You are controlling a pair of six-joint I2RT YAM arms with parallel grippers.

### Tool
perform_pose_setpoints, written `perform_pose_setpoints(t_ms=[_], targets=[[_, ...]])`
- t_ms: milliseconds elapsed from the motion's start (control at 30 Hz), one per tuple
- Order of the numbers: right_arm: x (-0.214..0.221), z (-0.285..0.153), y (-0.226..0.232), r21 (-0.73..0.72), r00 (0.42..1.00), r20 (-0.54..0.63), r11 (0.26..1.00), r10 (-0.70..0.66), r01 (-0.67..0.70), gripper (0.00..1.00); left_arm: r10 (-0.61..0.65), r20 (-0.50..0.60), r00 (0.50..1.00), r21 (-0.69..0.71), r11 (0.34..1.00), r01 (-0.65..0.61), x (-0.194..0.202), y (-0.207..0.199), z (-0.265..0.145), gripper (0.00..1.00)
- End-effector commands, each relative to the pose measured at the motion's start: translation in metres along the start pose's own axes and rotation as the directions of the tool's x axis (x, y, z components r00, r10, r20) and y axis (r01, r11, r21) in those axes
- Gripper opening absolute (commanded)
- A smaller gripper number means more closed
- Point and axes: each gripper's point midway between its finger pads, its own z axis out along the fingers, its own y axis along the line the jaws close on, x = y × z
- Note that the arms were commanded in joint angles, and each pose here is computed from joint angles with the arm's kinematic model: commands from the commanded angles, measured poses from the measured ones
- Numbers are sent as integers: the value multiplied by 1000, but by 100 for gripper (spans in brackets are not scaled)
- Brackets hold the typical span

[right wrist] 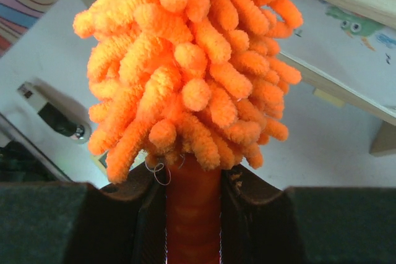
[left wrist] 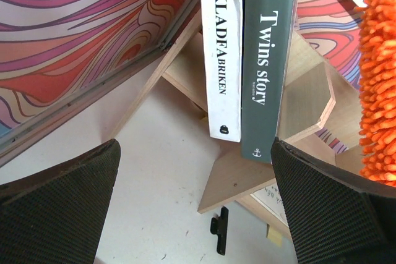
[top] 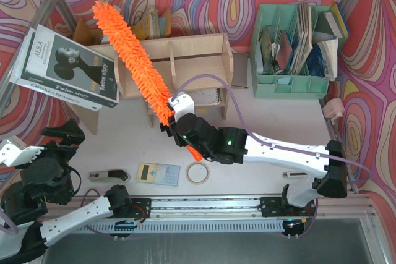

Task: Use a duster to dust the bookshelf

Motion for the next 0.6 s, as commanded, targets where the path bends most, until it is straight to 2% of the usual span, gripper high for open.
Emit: perform_pose_setpoints(t_ms=[0,333,433,567], targets=[[-3,-1,-25,97,999,-18,994,42,-40,0,16,2,1000,0,1000,-16,1,0,0,98],[-26,13,26,-70,1000,-10,998,6,-7,0,29,6,1000,-4,1000,-29,3,-3,1,98],[-23,16,29,-65,1000,-25,998,-3,1,0,25,9,1000,-7,1000,-25,3,-1,1,98],[-18,13,10,24,999,-44,1000,-16,17,0,14,13,1000,-10,1000,-14,2,3,1,98]])
